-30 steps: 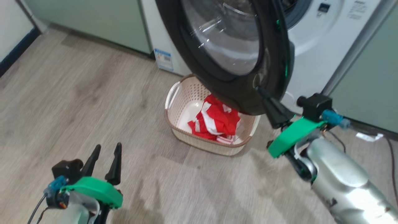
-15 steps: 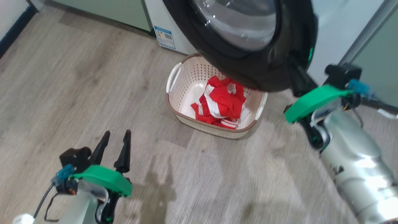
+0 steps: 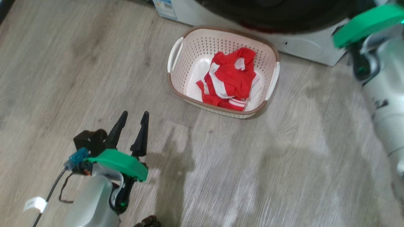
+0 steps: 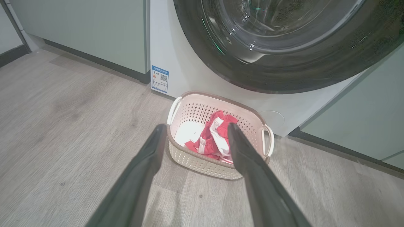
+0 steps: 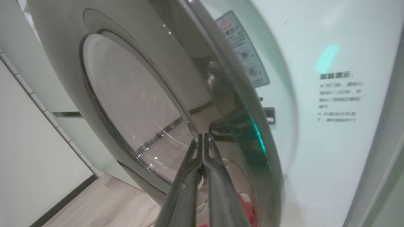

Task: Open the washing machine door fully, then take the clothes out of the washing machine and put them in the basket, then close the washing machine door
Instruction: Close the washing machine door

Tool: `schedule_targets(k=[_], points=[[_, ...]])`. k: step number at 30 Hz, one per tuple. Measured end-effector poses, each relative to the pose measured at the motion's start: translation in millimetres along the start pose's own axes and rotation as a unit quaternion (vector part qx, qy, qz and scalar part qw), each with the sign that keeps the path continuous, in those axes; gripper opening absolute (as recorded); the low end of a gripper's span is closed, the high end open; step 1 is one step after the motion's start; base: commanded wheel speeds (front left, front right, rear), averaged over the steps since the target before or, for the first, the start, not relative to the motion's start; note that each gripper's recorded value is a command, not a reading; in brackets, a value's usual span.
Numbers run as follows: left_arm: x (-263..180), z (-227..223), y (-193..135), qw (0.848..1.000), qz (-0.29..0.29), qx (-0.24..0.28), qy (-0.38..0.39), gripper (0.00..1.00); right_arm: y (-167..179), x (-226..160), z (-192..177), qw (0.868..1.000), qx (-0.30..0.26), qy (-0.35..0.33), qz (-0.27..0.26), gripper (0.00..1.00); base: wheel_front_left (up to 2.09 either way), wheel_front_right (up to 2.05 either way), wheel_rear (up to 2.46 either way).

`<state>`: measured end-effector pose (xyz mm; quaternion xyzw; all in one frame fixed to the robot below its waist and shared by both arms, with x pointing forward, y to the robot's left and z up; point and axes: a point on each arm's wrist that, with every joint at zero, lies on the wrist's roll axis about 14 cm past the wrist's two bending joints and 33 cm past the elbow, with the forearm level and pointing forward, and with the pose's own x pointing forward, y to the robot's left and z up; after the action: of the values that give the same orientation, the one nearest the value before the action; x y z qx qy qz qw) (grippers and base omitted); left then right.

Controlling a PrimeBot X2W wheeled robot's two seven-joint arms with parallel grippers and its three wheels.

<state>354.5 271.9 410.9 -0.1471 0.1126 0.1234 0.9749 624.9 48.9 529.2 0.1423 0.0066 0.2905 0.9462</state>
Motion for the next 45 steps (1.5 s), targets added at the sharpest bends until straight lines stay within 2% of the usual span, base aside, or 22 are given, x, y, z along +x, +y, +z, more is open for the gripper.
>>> schedule_targets(k=[10,20,24,27,33,34,35,36,37,40,45], points=[[12,-13,-8,1.000,-0.002,0.001,0.019,1.00,-35,33,11,0.999,0.010,-0.013,-0.034,0.00,0.00,0.00,0.00],[20,-10,-7,1.000,0.002,0.003,0.015,1.00,-37,49,5,0.999,0.020,-0.014,-0.032,0.00,0.00,0.00,0.00],[21,-6,-9,1.000,0.000,0.001,0.008,1.00,-36,49,8,0.999,0.023,-0.018,-0.032,0.00,0.00,0.00,0.00],[20,2,-12,1.000,-0.004,0.000,-0.004,1.00,-31,45,25,0.999,0.020,-0.035,-0.028,0.00,0.00,0.00,0.00],[13,27,-11,0.999,-0.011,0.003,-0.038,1.00,-17,17,29,0.999,0.027,-0.036,-0.026,0.00,0.00,0.00,0.00],[11,32,-8,0.999,-0.010,0.005,-0.046,1.00,-14,10,26,0.999,0.033,-0.034,-0.027,0.15,0.00,0.00,0.00],[8,37,-6,0.999,-0.010,0.007,-0.051,1.00,-10,3,24,0.999,0.036,-0.031,-0.027,0.41,0.00,0.00,0.00],[6,41,-3,0.998,-0.010,0.010,-0.056,1.00,-5,-5,21,0.999,0.038,-0.027,-0.026,0.78,0.00,0.00,0.00],[4,45,-1,0.998,-0.010,0.012,-0.060,1.00,1,-12,18,0.999,0.040,-0.025,-0.024,1.00,0.00,0.00,0.00],[-3,57,7,0.997,-0.010,0.020,-0.073,1.00,15,-36,15,0.998,0.047,-0.022,-0.021,1.00,0.00,0.00,0.00],[-10,72,17,0.995,-0.010,0.030,-0.090,1.00,21,-70,25,0.999,0.018,-0.036,-0.026,1.00,0.00,0.00,0.00]])
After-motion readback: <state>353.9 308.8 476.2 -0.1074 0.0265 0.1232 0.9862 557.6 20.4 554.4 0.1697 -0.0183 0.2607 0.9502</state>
